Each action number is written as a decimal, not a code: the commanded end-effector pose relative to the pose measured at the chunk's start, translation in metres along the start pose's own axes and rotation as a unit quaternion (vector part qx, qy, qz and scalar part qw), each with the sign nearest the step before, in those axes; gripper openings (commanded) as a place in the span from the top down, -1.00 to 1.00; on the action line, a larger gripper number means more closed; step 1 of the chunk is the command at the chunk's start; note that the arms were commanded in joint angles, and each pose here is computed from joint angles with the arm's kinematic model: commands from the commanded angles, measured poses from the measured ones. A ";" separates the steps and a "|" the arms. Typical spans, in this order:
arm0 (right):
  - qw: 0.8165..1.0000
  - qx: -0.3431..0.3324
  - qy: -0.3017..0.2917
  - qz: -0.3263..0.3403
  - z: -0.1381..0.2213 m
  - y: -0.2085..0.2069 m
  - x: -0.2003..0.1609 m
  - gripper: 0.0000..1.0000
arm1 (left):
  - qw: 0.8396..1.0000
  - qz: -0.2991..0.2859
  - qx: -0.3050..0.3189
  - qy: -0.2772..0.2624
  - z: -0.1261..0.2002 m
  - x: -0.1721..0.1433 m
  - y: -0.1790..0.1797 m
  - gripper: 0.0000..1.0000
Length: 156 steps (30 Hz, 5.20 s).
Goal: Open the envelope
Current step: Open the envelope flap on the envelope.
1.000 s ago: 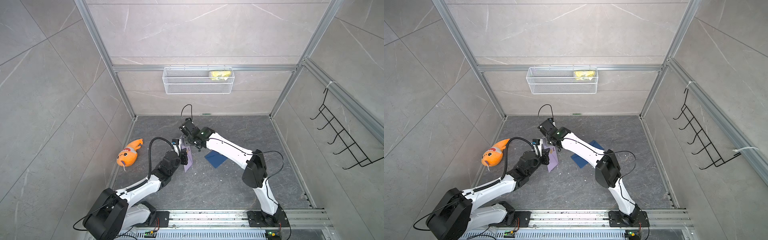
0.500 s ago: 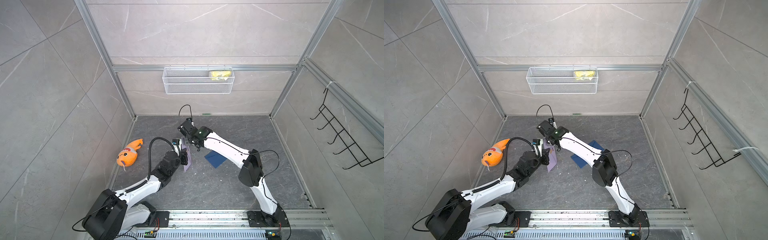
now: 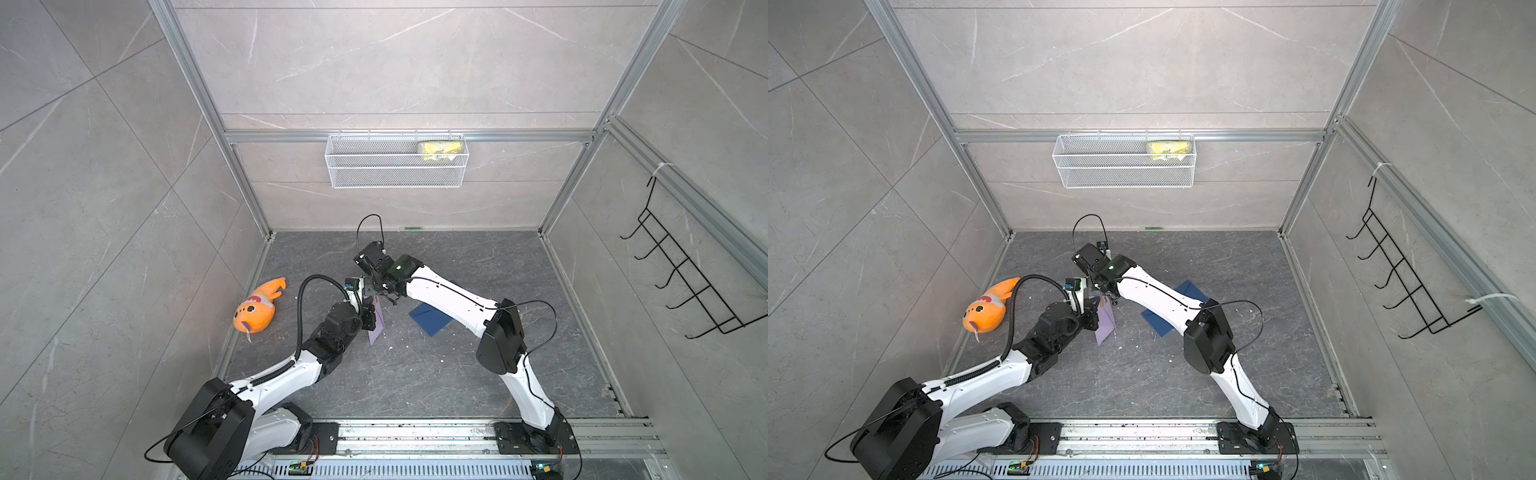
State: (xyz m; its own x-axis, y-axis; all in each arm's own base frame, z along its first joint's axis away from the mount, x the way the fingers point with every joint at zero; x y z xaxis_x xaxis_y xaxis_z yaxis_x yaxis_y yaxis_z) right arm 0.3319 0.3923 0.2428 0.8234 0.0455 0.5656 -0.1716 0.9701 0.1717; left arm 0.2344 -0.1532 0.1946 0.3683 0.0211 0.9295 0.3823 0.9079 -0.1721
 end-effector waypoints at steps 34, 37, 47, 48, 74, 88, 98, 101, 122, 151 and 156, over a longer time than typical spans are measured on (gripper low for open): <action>1.000 -0.014 -0.016 -0.003 0.021 -0.007 -0.010 0.80 | 0.997 0.027 -0.021 -0.075 0.011 0.016 -0.003 1.00; 1.000 -0.011 -0.012 -0.001 0.018 -0.004 -0.010 0.81 | 0.997 0.025 -0.017 -0.074 0.011 0.015 -0.003 1.00; 1.000 -0.010 -0.009 0.010 0.011 -0.003 -0.012 0.96 | 0.997 0.023 -0.016 -0.072 0.010 0.015 -0.003 1.00; 1.000 -0.011 -0.008 0.012 0.011 -0.003 -0.012 0.97 | 0.997 0.022 -0.016 -0.072 0.010 0.015 -0.003 1.00; 0.999 -0.015 -0.015 0.029 0.009 -0.011 -0.017 0.96 | 0.997 0.018 -0.010 -0.074 0.012 0.016 -0.002 1.00; 1.000 -0.009 -0.017 0.025 0.009 -0.021 -0.014 0.95 | 0.997 0.016 -0.009 -0.072 0.011 0.015 -0.002 1.00; 0.999 -0.002 -0.019 0.031 0.010 -0.024 -0.013 0.95 | 0.997 0.015 -0.009 -0.071 0.010 0.015 -0.002 1.00; 0.999 0.000 -0.019 0.030 0.010 -0.025 -0.013 0.95 | 0.997 0.015 -0.009 -0.071 0.010 0.015 -0.002 1.00; 1.000 0.024 -0.005 0.009 0.011 -0.024 -0.014 0.55 | 0.996 0.024 -0.014 -0.080 0.009 0.018 -0.003 1.00; 0.992 -0.038 0.069 -0.100 -0.008 -0.008 -0.005 0.33 | 0.993 0.037 0.010 -0.114 -0.018 0.017 -0.006 1.00; 0.989 -0.066 0.085 -0.104 -0.008 -0.005 0.000 0.47 | 0.992 0.034 0.009 -0.117 -0.017 0.018 -0.007 1.00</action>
State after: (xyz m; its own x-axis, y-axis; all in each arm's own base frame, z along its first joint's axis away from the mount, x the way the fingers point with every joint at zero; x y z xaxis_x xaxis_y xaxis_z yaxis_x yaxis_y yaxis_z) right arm 0.3447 0.3946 0.2458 0.8849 -0.1361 0.4454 0.0283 0.9703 0.2403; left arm 0.2484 -0.1596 0.1827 0.2845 0.1358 0.9490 0.3115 0.9231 -0.2254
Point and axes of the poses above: each gripper's point midway between its finger pads, its own z axis back along the fingers, its own y axis along the line the jaws close on, x = y × z, the point moved 10 cm from there along z, back along the fingers, and after that the axes turned 4 degrees about -z, right-handed, at the moved point
